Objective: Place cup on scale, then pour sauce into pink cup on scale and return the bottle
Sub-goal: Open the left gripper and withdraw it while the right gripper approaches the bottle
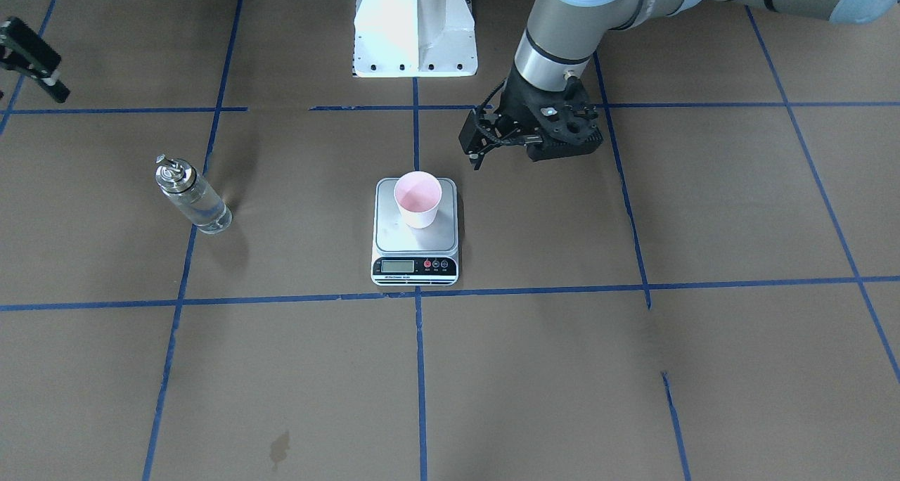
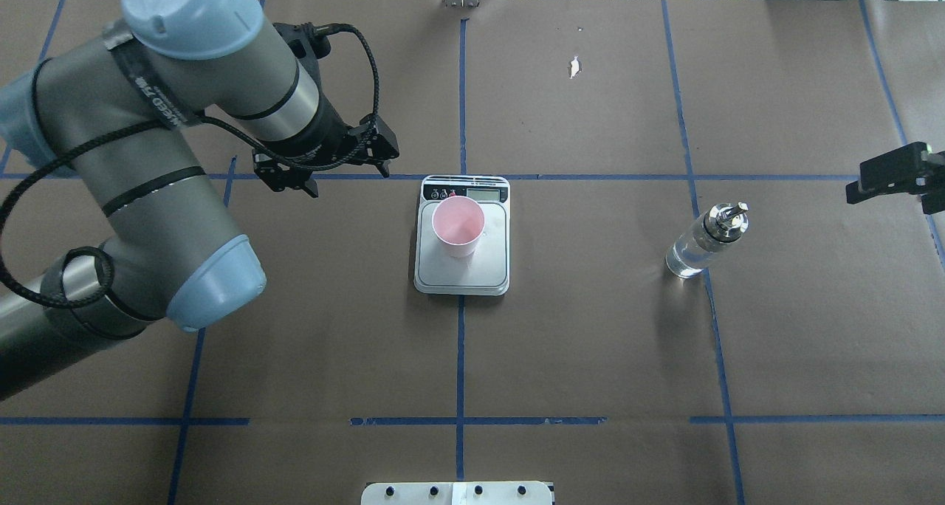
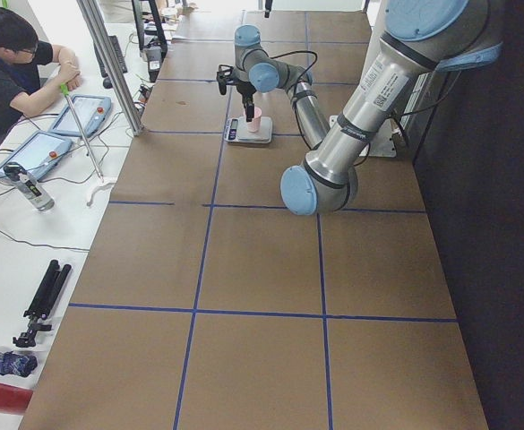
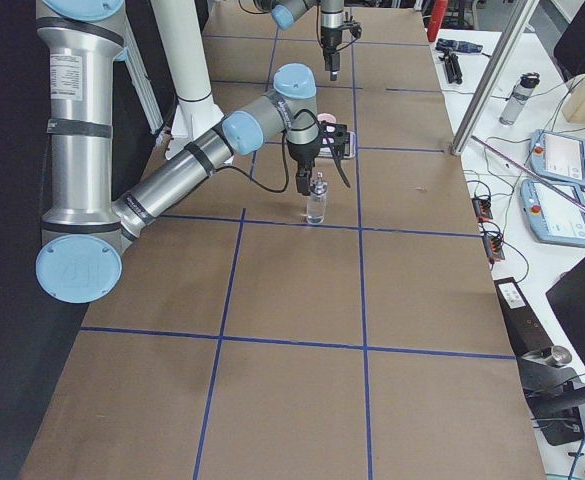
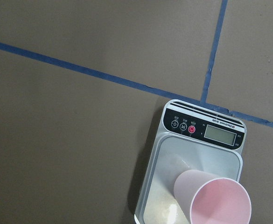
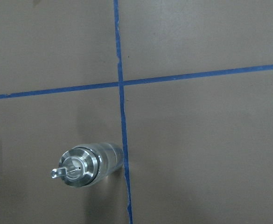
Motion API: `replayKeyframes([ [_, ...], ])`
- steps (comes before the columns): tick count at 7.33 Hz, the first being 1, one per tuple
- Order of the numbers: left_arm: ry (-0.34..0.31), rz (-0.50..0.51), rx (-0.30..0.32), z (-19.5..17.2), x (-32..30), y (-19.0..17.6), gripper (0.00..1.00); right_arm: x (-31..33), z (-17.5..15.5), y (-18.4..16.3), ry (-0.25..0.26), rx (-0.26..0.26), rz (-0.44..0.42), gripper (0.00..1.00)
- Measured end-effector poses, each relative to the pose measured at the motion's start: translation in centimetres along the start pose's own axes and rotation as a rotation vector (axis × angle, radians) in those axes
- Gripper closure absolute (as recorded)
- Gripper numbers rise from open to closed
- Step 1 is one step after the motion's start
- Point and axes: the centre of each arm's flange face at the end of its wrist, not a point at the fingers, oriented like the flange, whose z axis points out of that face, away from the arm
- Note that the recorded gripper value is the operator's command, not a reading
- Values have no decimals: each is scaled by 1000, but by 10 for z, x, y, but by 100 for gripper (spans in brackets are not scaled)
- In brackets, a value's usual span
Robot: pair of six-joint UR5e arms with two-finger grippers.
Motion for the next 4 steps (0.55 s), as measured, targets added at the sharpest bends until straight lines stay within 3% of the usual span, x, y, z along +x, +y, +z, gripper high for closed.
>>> replayKeyframes([
  [1,-17,56,16,-19,-26,-7,0,-26,4,21,3,9,-10,0],
  [3,-75,172,59,-63,-71,-28,0,-66,15,54,-37,25,13,0],
  [4,-103,224,77,-76,-92,-41,0,-78,30,70,-28,65,-8,0],
])
